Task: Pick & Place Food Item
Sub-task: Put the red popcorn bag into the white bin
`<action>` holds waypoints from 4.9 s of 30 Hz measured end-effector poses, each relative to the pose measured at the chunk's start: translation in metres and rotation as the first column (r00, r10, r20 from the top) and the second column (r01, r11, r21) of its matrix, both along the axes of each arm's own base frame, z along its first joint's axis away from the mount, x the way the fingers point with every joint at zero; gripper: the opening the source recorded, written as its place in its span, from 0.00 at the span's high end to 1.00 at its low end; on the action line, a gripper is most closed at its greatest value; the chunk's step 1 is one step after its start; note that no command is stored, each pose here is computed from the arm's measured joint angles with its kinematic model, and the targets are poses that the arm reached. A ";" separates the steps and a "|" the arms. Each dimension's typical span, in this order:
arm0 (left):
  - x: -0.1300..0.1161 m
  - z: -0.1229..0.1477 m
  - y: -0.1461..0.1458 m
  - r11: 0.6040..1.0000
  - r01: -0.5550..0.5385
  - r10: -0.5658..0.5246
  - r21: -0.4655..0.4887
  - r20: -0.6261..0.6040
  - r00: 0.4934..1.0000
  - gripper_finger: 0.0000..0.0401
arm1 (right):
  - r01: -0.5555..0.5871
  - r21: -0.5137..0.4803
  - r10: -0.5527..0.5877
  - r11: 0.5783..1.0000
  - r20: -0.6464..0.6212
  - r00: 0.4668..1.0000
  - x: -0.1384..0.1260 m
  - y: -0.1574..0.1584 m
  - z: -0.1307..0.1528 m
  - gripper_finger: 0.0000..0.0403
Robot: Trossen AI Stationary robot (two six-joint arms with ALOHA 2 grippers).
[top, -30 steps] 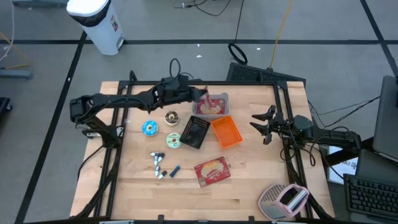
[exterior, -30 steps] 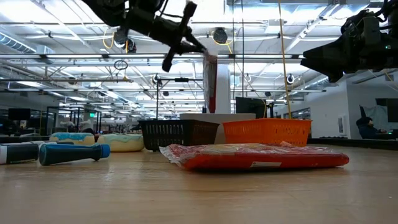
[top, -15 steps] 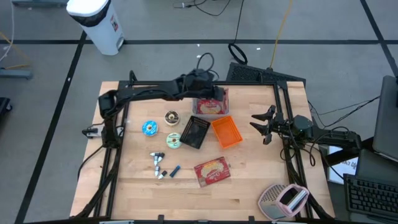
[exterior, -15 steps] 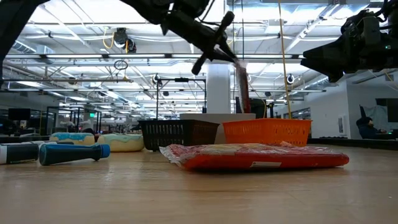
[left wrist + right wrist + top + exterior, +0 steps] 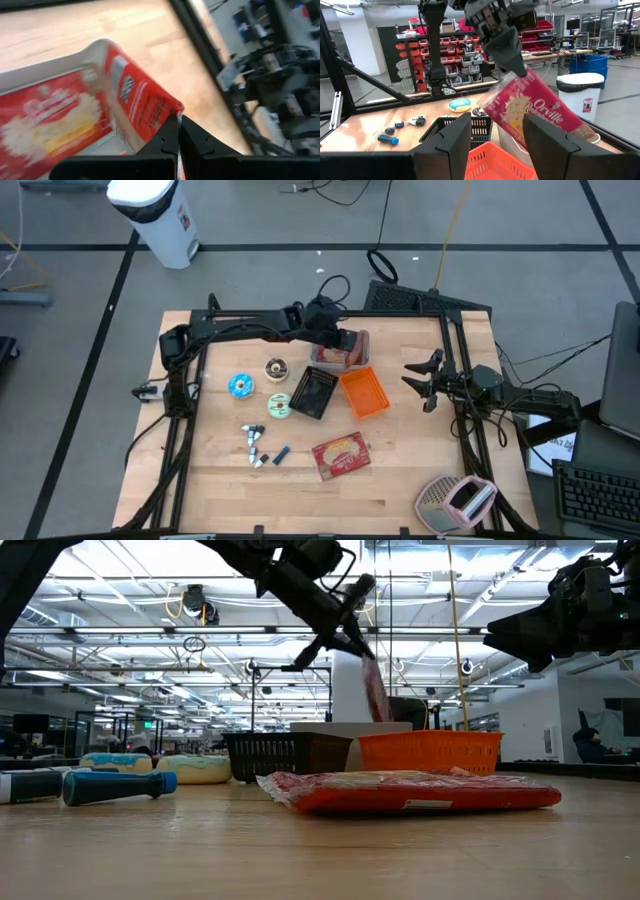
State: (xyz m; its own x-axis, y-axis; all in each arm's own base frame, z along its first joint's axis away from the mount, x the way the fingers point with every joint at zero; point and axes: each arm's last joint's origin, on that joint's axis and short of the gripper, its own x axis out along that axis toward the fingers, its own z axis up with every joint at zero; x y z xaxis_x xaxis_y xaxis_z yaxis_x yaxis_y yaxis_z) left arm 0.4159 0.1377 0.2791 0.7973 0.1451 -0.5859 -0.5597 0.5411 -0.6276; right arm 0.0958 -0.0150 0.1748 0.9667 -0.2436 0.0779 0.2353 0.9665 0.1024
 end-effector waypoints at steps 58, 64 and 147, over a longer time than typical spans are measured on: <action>-0.042 0.077 -0.095 0.724 0.064 0.082 0.687 -0.178 0.981 0.36 | 0.000 0.000 0.000 1.000 0.000 1.000 0.000 0.000 0.000 0.59; -0.046 0.079 -0.192 0.590 0.178 -0.041 0.787 -0.192 0.981 0.37 | 0.000 0.000 0.000 1.000 0.000 1.000 0.000 0.000 0.000 0.59; -0.069 -0.141 -0.291 0.820 0.468 -0.337 0.328 -0.384 0.860 0.37 | 0.000 0.000 0.000 1.000 0.000 1.000 0.000 0.000 0.000 0.59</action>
State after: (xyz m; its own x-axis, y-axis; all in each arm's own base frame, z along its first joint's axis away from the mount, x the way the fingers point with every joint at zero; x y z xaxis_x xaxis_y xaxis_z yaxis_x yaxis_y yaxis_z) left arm 0.3468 -0.1530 0.1378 0.6335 0.1208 -0.7642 -0.3558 0.9226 -0.1491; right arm 0.0958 -0.0150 0.1747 0.9668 -0.2435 0.0775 0.2352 0.9665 0.1025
